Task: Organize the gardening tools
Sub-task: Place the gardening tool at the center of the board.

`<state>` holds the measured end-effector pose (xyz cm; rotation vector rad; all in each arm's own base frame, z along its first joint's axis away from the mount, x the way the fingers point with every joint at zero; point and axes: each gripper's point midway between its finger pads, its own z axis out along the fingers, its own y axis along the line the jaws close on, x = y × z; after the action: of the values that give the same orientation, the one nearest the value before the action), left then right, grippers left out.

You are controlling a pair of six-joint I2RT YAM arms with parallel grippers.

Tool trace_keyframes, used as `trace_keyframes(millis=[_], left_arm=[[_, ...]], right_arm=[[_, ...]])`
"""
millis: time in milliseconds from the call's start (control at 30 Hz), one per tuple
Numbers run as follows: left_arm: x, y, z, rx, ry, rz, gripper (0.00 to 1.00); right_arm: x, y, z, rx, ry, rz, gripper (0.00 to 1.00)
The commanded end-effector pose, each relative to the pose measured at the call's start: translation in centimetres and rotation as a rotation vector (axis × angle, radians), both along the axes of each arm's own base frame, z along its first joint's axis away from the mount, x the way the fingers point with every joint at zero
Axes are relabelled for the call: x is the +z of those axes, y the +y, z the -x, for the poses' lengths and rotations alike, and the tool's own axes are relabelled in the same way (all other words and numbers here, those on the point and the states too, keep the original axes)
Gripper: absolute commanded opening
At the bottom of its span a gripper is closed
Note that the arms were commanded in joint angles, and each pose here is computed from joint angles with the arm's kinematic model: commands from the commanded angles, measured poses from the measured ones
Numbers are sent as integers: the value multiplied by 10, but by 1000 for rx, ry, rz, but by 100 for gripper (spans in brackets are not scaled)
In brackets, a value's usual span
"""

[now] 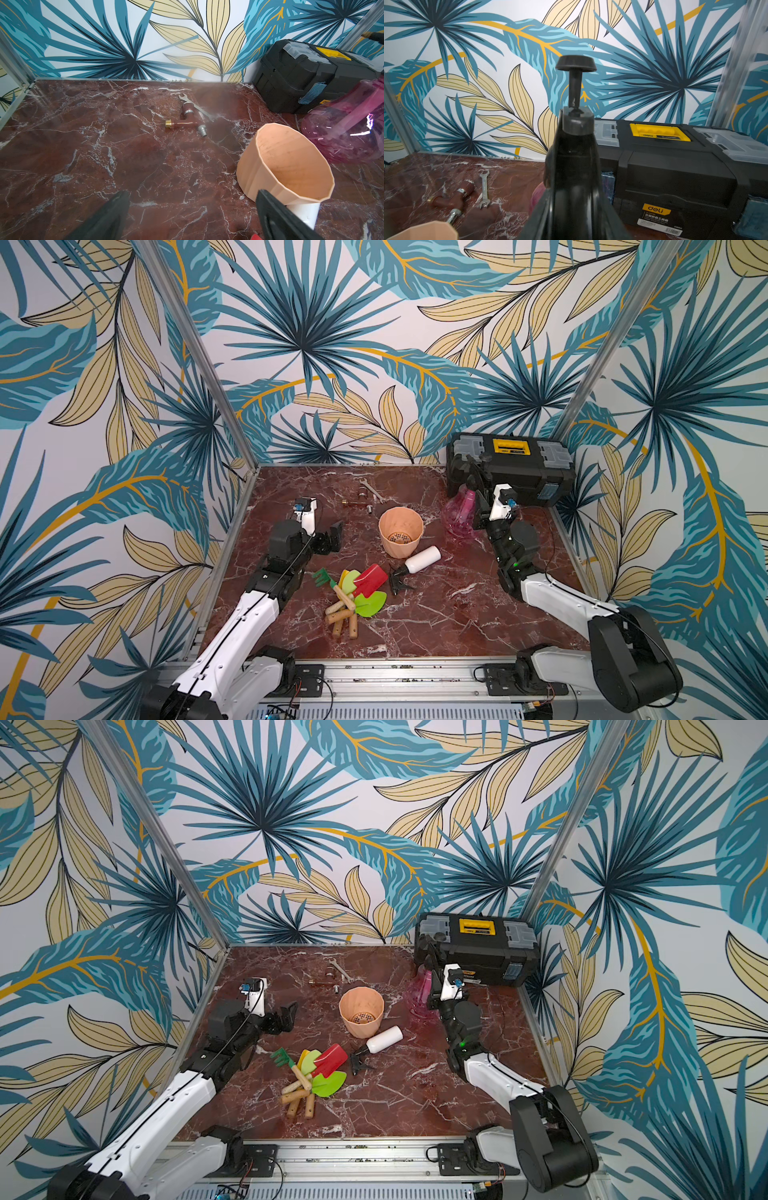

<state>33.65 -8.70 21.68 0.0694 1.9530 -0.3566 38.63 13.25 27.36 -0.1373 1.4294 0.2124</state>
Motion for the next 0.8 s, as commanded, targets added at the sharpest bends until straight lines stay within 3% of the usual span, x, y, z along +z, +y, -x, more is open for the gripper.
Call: trace_keyframes(millis=[0, 300, 767], left_arm=[[2, 1, 1, 3, -22, -11, 100], [6, -2, 2, -9, -41, 7, 100], [5, -1, 3, -14, -41, -8, 100]], right_arm=[[36, -12, 5, -64, -171, -102, 13], [7, -12, 3, -105, -174, -110, 14], [-9, 3, 16, -153, -193, -14, 19]])
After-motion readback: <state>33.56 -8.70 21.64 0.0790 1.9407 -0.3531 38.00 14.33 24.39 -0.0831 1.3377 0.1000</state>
